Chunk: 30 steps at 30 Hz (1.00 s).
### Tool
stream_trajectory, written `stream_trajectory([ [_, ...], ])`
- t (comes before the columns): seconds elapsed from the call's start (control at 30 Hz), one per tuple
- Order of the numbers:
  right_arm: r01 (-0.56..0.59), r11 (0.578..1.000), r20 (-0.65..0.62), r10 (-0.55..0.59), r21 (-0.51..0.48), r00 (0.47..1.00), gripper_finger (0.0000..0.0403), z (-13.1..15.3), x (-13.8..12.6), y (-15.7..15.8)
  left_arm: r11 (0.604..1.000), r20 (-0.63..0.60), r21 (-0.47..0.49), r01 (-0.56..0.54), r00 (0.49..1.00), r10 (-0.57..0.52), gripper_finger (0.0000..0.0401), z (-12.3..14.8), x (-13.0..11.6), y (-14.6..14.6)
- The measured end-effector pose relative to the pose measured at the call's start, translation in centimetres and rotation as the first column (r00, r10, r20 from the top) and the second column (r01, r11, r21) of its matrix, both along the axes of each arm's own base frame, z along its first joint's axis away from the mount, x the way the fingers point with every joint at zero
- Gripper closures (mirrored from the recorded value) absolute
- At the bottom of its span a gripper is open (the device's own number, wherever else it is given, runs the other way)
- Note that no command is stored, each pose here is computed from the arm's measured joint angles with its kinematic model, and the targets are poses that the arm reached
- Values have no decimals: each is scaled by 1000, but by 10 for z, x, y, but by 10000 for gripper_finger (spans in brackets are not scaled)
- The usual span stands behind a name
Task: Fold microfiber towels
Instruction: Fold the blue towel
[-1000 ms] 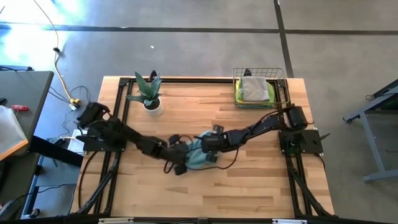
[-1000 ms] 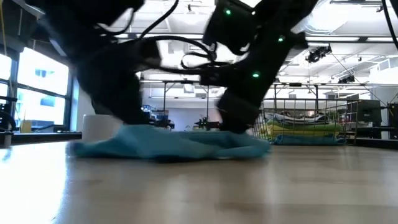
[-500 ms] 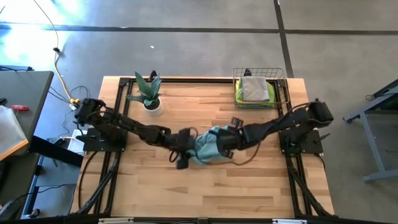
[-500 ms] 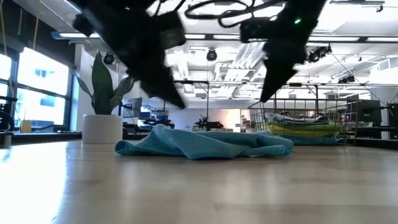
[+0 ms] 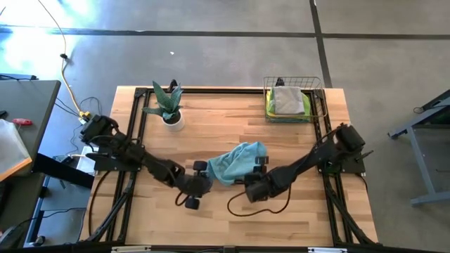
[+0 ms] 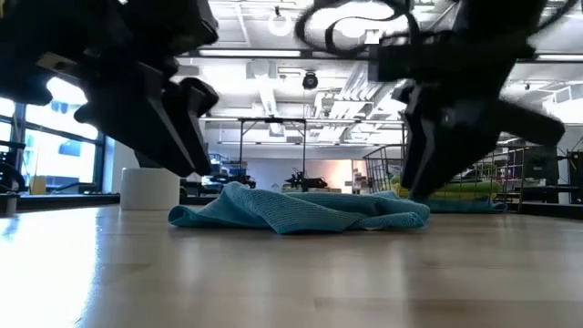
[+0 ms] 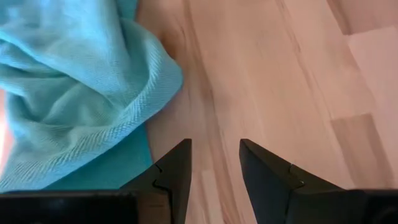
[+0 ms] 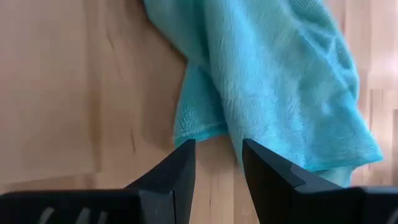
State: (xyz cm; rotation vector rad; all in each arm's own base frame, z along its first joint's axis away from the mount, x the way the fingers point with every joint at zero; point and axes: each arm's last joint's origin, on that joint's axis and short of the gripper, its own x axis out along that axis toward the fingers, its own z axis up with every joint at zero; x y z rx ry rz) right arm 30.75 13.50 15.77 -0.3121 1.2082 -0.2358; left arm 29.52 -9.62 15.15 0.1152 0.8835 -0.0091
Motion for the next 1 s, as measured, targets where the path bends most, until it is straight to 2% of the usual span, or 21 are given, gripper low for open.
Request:
stream_trajectory([
  [0.07, 2, 999, -15, -3, -33, 1000, 279, -11, 0, 0, 999, 18, 27, -24, 1000, 23, 275, 0, -2, -6],
  [0.2, 21, 999, 12, -21, -35, 1000, 279, -32, -6, -9, 997, 56, 49, -56, 997, 53, 275, 2, -4, -14],
  [0.33, 56, 998, 97, -53, -20, 994, 279, -38, -15, -16, 996, 82, 55, -74, 994, 69, 275, 3, -5, -19],
  [0.5, 33, 997, 160, -21, -75, 987, 279, -38, -31, -23, 995, 100, 49, -82, 992, 77, 275, 4, -3, -18],
  [0.63, 55, 994, 239, -30, -98, 971, 279, -37, -40, -28, 992, 108, 61, -108, 989, 101, 275, 5, -2, -14],
  [0.9, 61, 994, 338, -28, -89, 941, 279, -54, -53, -36, 989, 117, 69, -131, 986, 122, 275, 5, 1, -7],
  [1.0, 112, 989, 396, -66, -95, 916, 279, -60, -56, -44, 989, 117, 84, -124, 986, 114, 275, 5, 2, -6],
])
